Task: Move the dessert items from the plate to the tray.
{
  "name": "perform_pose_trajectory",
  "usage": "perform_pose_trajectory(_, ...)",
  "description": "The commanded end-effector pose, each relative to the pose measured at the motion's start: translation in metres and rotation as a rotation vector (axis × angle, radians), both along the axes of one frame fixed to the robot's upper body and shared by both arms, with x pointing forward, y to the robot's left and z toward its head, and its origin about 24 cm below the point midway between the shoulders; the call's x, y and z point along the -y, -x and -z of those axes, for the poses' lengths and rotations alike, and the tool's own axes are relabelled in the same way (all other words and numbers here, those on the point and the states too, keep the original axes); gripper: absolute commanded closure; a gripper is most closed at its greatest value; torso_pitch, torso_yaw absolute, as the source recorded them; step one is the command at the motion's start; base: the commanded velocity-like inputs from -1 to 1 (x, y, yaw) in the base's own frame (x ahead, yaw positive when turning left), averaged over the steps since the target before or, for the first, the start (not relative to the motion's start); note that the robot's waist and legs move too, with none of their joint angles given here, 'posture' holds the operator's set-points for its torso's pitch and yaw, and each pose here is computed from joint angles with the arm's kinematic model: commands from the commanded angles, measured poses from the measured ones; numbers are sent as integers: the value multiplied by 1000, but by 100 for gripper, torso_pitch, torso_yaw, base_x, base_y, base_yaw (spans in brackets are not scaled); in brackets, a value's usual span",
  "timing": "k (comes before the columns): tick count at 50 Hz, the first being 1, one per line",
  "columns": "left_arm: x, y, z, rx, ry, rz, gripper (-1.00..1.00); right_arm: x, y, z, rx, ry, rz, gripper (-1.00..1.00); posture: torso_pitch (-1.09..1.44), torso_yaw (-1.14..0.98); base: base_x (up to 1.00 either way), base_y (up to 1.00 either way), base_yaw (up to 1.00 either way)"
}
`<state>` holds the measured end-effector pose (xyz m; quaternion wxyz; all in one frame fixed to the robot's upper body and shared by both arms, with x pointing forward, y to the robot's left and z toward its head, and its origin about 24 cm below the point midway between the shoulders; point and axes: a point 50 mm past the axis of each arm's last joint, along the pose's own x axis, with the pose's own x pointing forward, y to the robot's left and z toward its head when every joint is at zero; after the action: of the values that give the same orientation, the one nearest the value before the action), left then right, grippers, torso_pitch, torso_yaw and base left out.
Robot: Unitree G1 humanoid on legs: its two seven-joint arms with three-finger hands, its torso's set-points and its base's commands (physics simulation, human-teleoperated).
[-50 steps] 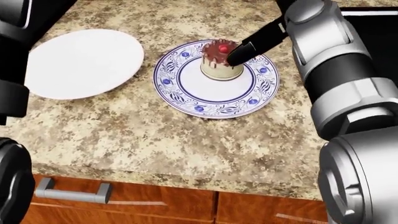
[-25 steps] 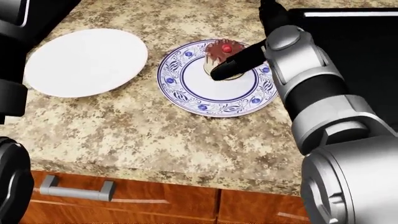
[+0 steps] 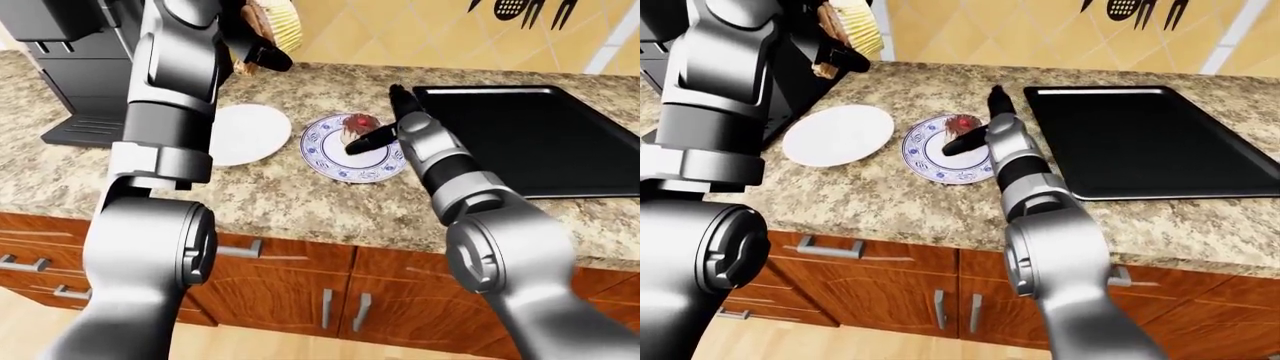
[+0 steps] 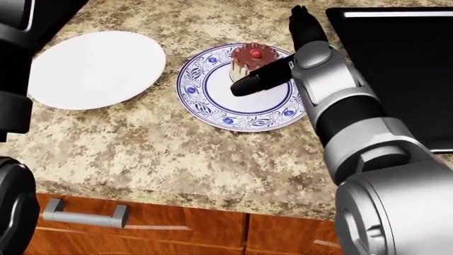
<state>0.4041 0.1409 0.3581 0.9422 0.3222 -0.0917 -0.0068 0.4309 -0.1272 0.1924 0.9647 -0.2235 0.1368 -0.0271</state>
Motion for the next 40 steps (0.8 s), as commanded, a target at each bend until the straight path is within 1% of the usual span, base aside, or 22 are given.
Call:
perform_pose_trajectory(1,2,11,-27,110,-5,9,100,-3,-3,-32,116,4,-14,-100,0,0,0,0,0)
perform_pose_trajectory(5,2,11,-28,111,-4,10,100,-8,-3,-29,111,1,-33,-100,0,0,0,0,0)
perform_pose_trajectory(9,3,11,-27,110,-7,9,100,-10,-3,-30,123,32,-33,-100,0,0,0,0,0)
perform_pose_trajectory(10,3,11,-28,110,-5,10,100,-10,-3,-30,122,16,-36,-100,0,0,0,0,0)
perform_pose_trajectory(11,3,11,-28,110,-7,10,100,-11,-3,-32,137,10,-46,-100,0,0,0,0,0)
perform_pose_trajectory(13,2,11,-28,110,-7,10,100,-11,-3,-30,131,29,-43,-100,0,0,0,0,0)
perform_pose_trajectory(14,2,11,-27,110,-6,8,100,-11,-3,-30,140,53,-46,-100,0,0,0,0,0)
perform_pose_trajectory(15,2,11,-27,108,-8,8,100,-11,-3,-30,139,44,-39,-100,0,0,0,0,0)
perform_pose_trajectory(17,3,11,-27,109,-9,9,100,-11,-3,-28,135,55,-37,-100,0,0,0,0,0)
perform_pose_trajectory(19,3,11,-27,107,-9,8,100,-11,-3,-29,143,40,-32,-100,0,0,0,0,0)
perform_pose_trajectory(33,2,10,-25,103,-14,8,100,-11,-3,-27,146,28,-29,-100,0,0,0,0,0)
perform_pose_trajectory(35,2,10,-25,102,-15,7,100,-11,-3,-27,147,31,-32,-96,0,0,0,0,0)
perform_pose_trajectory(39,2,10,-25,102,-15,7,100,-12,-3,-26,148,37,-36,-97,0,0,0,0,0)
perform_pose_trajectory(40,2,10,-25,101,-16,5,100,-12,-3,-26,149,40,-36,-91,0,0,0,0,0)
